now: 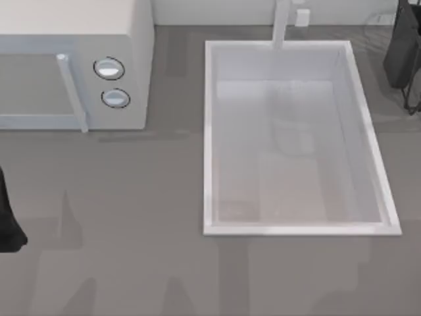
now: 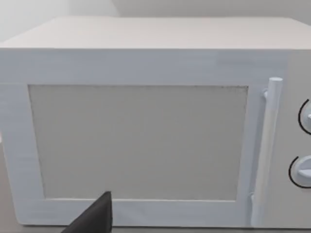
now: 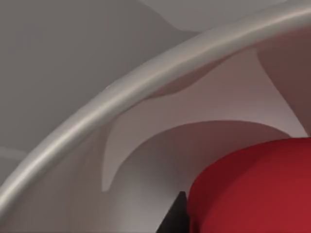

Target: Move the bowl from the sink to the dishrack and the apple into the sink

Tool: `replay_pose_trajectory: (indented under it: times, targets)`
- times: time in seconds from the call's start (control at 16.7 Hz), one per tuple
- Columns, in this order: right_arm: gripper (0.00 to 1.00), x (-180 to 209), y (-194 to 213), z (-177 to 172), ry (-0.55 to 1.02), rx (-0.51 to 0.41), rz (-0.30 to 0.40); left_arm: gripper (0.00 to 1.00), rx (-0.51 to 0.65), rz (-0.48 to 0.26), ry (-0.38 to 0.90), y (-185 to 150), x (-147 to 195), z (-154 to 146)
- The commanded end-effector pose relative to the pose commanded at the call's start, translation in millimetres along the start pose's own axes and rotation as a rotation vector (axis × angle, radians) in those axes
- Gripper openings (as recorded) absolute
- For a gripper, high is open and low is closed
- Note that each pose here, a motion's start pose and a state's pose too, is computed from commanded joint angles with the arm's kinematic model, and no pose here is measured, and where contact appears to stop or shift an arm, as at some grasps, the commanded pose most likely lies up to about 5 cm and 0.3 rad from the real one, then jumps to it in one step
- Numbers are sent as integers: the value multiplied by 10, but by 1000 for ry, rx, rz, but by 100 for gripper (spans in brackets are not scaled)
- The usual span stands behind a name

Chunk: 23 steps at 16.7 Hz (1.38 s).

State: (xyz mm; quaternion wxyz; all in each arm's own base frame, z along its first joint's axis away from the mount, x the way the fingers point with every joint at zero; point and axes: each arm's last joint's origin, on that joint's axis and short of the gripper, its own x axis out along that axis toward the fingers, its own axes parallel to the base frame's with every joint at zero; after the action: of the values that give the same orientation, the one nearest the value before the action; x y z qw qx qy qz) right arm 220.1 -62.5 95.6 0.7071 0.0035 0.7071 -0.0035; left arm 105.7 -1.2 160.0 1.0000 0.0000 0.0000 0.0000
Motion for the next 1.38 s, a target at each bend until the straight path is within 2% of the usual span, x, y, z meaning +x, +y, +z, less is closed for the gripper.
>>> replay_pose_trajectory:
  times: [0.54, 1.02, 1.08, 1.38]
  targets:
    - [2, 0, 0, 0, 0, 0, 0, 100, 0, 0, 0, 0, 0, 0]
    - [0, 0, 0, 0, 0, 0, 0, 100, 0, 0, 0, 0, 0, 0]
    - [0, -286, -34, 137, -100, 8, -36, 100, 0, 0, 0, 0, 0, 0]
    - [0, -550, -57, 200, -104, 9, -40, 100, 0, 0, 0, 0, 0, 0]
